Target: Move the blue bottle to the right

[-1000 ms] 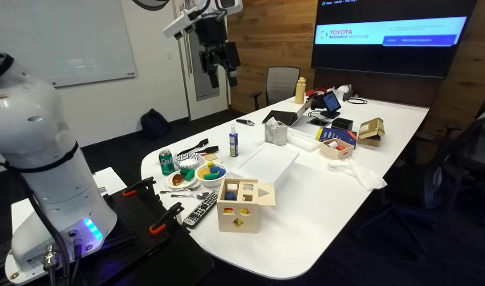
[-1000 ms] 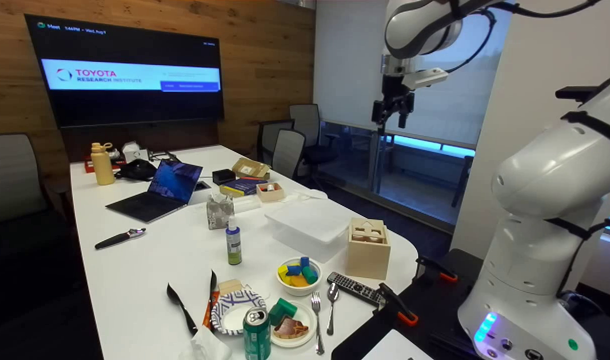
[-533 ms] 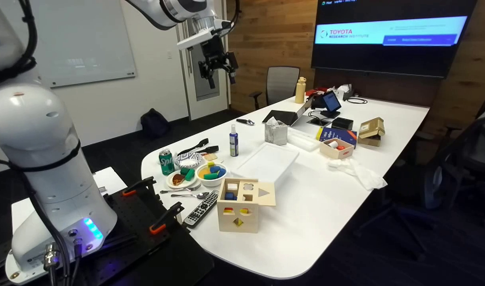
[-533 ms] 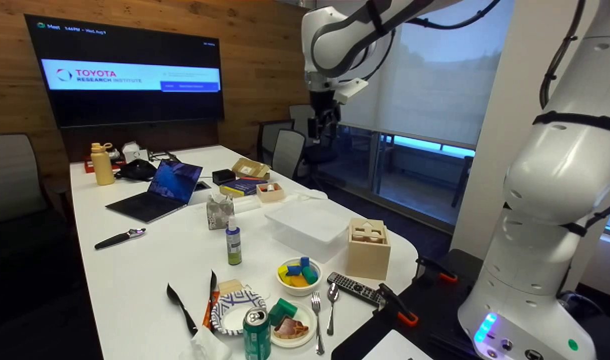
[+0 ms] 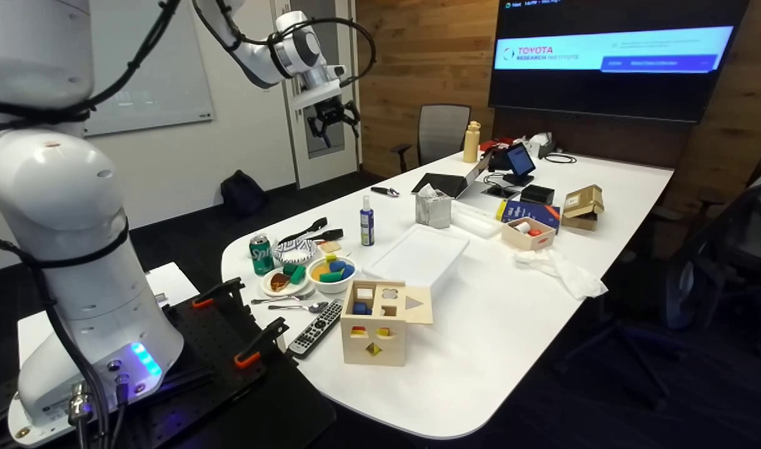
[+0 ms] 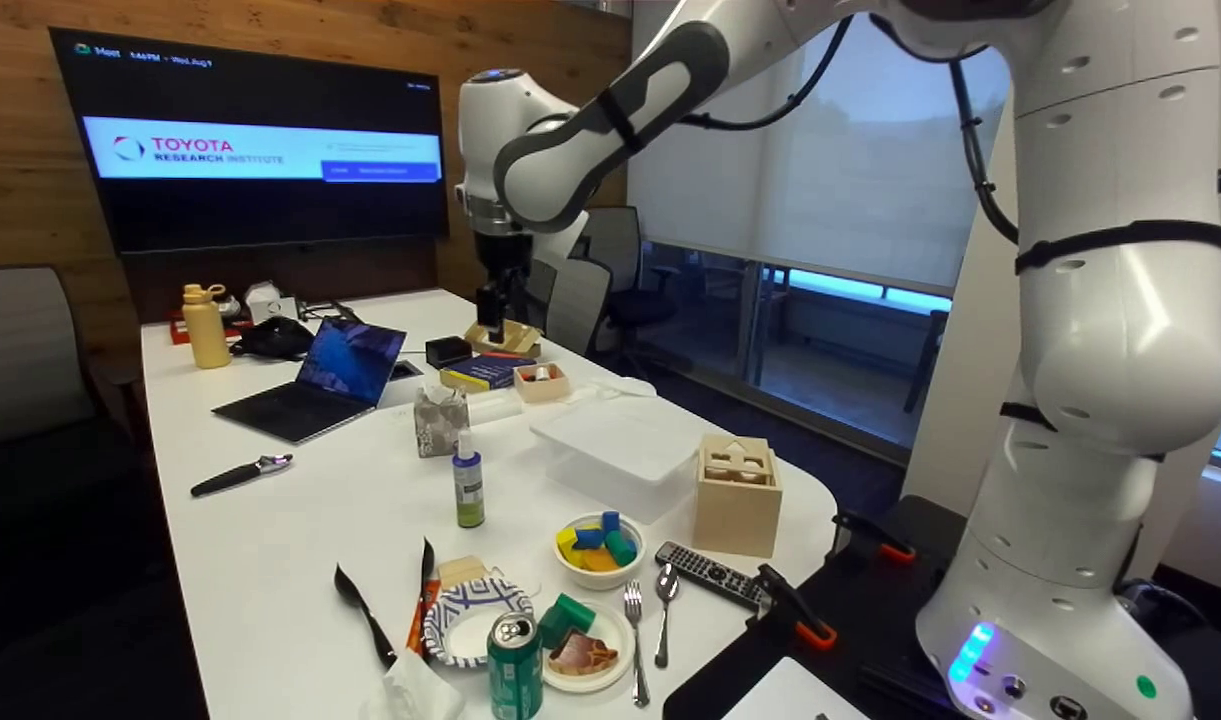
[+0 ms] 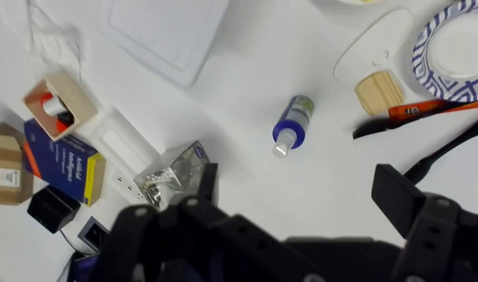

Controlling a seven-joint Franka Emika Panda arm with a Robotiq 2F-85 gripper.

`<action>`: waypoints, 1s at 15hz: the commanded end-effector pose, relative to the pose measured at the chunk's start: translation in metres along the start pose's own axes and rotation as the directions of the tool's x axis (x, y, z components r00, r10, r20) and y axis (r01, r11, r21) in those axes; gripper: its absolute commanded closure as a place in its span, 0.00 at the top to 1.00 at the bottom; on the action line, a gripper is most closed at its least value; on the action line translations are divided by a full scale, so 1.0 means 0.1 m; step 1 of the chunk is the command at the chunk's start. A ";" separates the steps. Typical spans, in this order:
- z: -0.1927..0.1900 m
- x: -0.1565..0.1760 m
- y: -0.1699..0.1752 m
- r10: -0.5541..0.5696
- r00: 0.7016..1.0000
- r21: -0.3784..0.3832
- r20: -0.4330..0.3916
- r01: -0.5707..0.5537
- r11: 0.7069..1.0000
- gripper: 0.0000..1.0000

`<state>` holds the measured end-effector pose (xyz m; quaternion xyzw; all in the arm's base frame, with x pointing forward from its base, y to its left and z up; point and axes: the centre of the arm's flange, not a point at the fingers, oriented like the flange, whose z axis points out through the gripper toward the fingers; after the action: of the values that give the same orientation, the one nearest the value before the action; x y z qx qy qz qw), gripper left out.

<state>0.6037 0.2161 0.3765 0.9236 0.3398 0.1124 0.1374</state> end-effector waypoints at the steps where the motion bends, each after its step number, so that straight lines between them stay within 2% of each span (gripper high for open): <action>1: 0.45 0.83 0.00 -0.106 0.994 -0.030 -0.034 0.105 0.994 1.00; 6: 1.31 1.31 0.02 -0.114 0.993 0.019 0.043 0.113 0.993 1.00; 10: 2.02 1.39 0.21 -0.073 0.988 0.053 0.133 0.067 0.996 1.00; 15: 2.65 1.41 0.38 -0.067 0.971 0.170 0.228 0.028 0.985 1.00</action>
<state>0.7390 0.2219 0.1738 0.9280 0.3519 0.0010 0.1224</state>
